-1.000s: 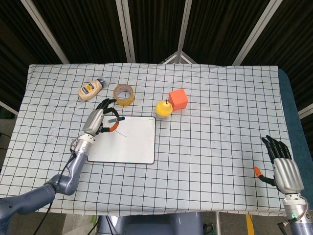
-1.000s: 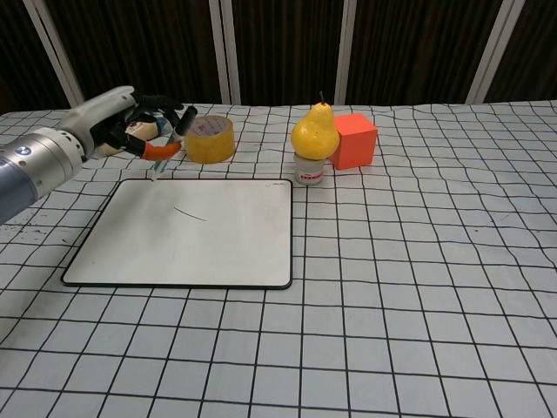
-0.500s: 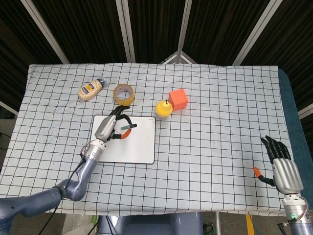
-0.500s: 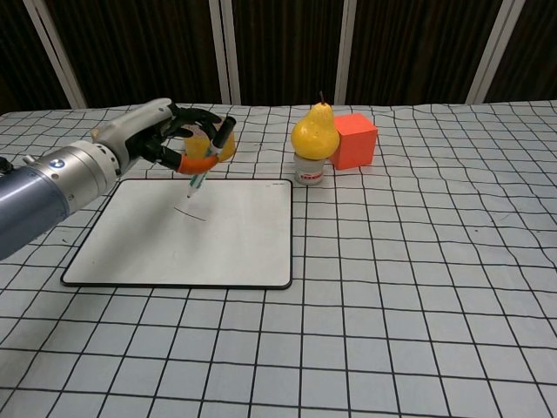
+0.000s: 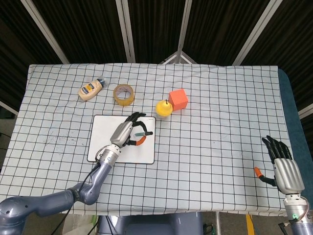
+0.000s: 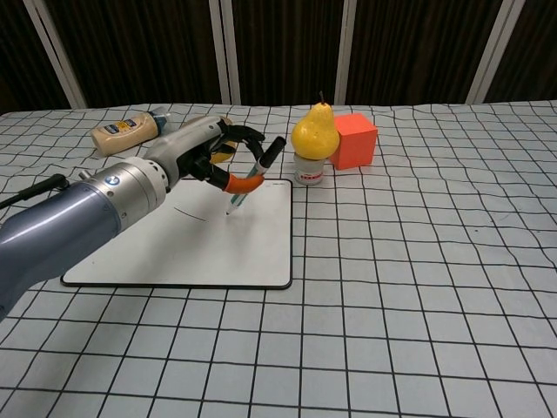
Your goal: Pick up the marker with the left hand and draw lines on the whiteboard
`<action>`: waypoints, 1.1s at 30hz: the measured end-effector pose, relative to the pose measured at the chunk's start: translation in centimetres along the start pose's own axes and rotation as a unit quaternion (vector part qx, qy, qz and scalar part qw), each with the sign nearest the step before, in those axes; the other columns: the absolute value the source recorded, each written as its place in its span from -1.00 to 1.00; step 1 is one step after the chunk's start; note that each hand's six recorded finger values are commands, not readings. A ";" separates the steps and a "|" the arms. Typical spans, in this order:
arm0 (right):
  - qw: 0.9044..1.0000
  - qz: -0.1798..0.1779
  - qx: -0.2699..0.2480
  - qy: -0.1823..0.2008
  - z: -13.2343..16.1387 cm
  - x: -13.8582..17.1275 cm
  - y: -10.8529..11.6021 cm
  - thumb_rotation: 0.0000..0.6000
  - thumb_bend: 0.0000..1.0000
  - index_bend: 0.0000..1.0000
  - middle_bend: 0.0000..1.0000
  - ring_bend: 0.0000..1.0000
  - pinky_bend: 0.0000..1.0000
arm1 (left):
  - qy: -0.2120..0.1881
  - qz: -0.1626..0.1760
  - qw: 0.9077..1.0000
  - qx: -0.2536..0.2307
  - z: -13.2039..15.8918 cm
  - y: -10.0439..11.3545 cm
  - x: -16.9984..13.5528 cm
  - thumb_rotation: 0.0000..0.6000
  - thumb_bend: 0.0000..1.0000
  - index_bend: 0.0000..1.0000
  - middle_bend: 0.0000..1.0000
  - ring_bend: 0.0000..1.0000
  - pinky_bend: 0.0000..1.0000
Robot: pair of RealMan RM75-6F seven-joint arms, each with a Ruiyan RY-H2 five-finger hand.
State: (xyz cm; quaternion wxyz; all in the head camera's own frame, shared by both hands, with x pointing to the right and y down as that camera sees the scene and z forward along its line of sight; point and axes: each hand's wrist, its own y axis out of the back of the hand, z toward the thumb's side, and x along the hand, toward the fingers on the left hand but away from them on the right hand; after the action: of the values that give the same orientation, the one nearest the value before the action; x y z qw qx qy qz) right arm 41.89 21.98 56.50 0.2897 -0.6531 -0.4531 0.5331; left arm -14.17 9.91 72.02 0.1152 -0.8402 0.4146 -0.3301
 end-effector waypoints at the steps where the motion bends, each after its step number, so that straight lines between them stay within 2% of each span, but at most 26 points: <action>1: 1.000 0.000 0.000 0.000 0.0 0.0 0.0 1.00 -0.35 -1.00 -1.00 -1.00 -0.98 | 0.002 0.000 1.000 -0.001 0.0 -0.1 0.0 1.00 0.08 0.38 -0.78 -1.00 -0.85; 14: 1.000 0.000 0.001 0.000 0.0 0.0 0.0 1.00 -0.35 -1.00 -1.00 -1.00 -0.98 | 0.011 0.003 1.000 0.007 -0.3 0.1 0.0 1.00 0.08 0.38 -0.78 -1.00 -0.85; 33: 1.000 -0.004 0.005 0.001 0.1 0.1 0.0 1.00 -0.35 -1.00 -1.00 -1.00 -0.98 | 0.050 0.007 0.998 0.023 -3.3 1.2 -2.4 1.00 0.08 0.39 -0.77 -1.00 -0.85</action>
State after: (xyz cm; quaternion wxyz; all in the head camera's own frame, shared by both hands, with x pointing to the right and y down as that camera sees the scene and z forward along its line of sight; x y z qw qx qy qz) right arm 41.79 22.03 56.41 0.2963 -0.6504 -0.4525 0.5334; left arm -18.08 11.27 72.91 0.1162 -0.8169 0.4177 -0.3803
